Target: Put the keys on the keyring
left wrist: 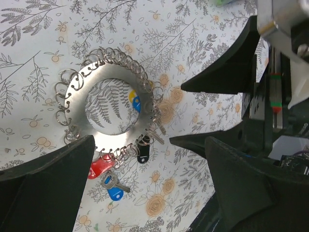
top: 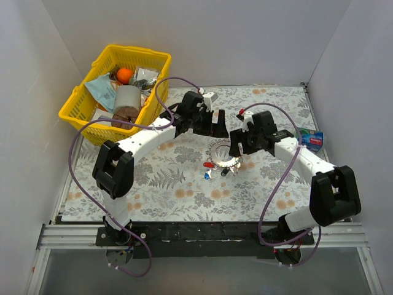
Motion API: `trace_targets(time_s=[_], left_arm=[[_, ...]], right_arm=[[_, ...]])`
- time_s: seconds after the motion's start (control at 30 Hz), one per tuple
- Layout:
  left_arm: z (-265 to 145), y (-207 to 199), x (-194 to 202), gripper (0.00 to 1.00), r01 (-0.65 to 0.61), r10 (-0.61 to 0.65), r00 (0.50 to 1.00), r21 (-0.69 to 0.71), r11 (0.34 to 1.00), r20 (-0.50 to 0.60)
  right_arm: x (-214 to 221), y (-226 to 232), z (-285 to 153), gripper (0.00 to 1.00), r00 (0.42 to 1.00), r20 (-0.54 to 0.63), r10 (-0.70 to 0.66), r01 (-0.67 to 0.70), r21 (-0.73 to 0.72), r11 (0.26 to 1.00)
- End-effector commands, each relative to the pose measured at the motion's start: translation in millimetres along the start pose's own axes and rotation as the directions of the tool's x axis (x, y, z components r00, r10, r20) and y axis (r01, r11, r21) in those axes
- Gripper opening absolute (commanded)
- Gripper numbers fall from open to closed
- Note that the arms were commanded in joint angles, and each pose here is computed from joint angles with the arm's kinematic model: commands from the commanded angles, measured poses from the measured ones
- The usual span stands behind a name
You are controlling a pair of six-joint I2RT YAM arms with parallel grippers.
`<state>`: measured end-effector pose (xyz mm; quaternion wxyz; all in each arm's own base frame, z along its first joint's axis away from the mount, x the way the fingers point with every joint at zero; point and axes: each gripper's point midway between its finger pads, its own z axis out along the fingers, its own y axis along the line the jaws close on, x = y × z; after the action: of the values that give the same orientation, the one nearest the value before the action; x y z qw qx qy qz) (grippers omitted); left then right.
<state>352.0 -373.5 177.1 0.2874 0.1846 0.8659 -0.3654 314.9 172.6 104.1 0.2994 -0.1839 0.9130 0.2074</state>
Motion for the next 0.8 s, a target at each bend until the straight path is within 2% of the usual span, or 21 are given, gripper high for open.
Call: trace_targets(time_s=[0.0,0.33,0.57,0.77], left_arm=[[-13,-5,-18,0.98,-0.032,0.032,0.998,0.000,0.999,0.051],[-18,9,-16,0.98,-0.024,0.026,0.998,-0.045,0.999,0.051],[-25,35,-6,0.98,0.042,-0.040,0.999,-0.061,0.997,0.032],[-20,41,10,0.95,0.090,-0.090,0.996,-0.031,0.995,-0.017]], right_arm=[[4,8,-8,0.84,0.998,-0.001,-0.062,0.062,0.024,0.998],[14,15,-1,0.82,0.996,-0.039,-0.081,0.083,0.048,0.995],[18,12,2,0.78,0.999,-0.046,-0.022,0.025,0.070,0.997],[30,10,4,0.78,0.996,-0.057,0.075,-0.070,0.079,0.994]])
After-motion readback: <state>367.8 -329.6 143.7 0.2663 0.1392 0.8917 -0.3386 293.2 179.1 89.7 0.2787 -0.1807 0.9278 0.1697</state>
